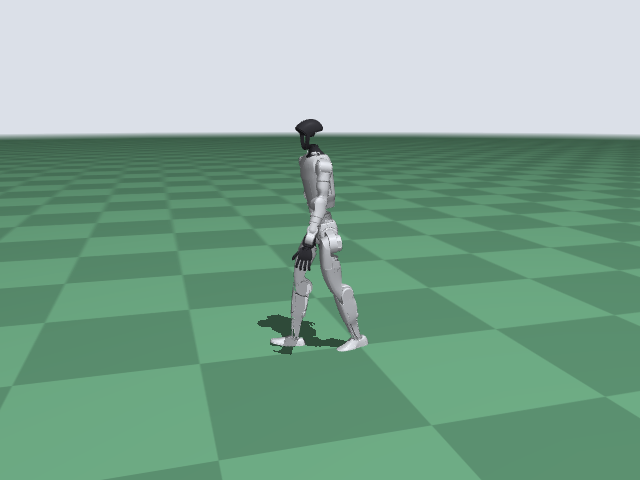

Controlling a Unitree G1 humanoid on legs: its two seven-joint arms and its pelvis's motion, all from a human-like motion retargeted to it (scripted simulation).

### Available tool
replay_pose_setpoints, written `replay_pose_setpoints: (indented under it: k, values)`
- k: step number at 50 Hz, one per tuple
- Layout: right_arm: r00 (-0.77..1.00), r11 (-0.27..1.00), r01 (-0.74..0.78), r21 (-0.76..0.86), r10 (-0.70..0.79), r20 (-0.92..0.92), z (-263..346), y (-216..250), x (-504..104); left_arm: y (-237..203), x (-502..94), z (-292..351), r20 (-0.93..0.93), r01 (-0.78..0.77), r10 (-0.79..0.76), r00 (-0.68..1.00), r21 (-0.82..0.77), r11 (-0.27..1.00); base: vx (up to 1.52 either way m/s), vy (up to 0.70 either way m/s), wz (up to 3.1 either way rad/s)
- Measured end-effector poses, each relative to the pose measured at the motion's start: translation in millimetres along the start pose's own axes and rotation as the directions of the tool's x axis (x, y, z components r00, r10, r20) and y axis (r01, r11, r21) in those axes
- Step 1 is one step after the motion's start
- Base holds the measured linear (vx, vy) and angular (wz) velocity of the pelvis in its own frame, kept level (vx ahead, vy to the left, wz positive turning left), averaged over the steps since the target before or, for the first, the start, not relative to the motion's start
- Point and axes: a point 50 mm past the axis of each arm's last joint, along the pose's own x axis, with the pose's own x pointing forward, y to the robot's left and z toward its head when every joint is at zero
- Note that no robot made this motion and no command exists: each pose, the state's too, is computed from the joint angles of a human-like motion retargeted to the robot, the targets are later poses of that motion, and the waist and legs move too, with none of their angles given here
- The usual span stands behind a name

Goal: Walk run

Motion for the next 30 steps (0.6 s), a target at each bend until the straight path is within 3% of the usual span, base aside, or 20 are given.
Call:
replay_pose_setpoints:
  k: [7,12,19,24,30]
  values:
    - [1.0,0.999,-0.025,-0.027,0.025,0.013,6,6,0,-31,0,-26,-0.095,0.1,-0.102,0.99,-0.028,0.995,0.71,-0.12,0.31]
    - [0.999,0.991,0.015,-0.13,-0.009,0.048,21,-3,-3,-72,-19,-104,-0.356,0.198,-0.196,0.914,-0.029,0.98,0.94,-0.2,0.58]
    - [0.978,0.967,0.111,-0.229,-0.065,0.199,70,-22,-13,-93,-63,-181,-0.677,0.239,-0.148,0.721,0.042,0.97,0.64,-0.14,0.25]
    - [0.939,0.958,0.156,-0.241,-0.068,0.338,113,-24,-27,-111,-86,-210,-0.756,0.314,-0.204,0.622,0.002,0.949,0.57,-0.09,0.03]
    - [0.884,0.966,0.137,-0.221,-0.018,0.468,149,-15,-41,-132,-96,-218,-0.779,0.286,-0.232,0.583,-0.07,0.956,0.59,-0.01,-0.21]
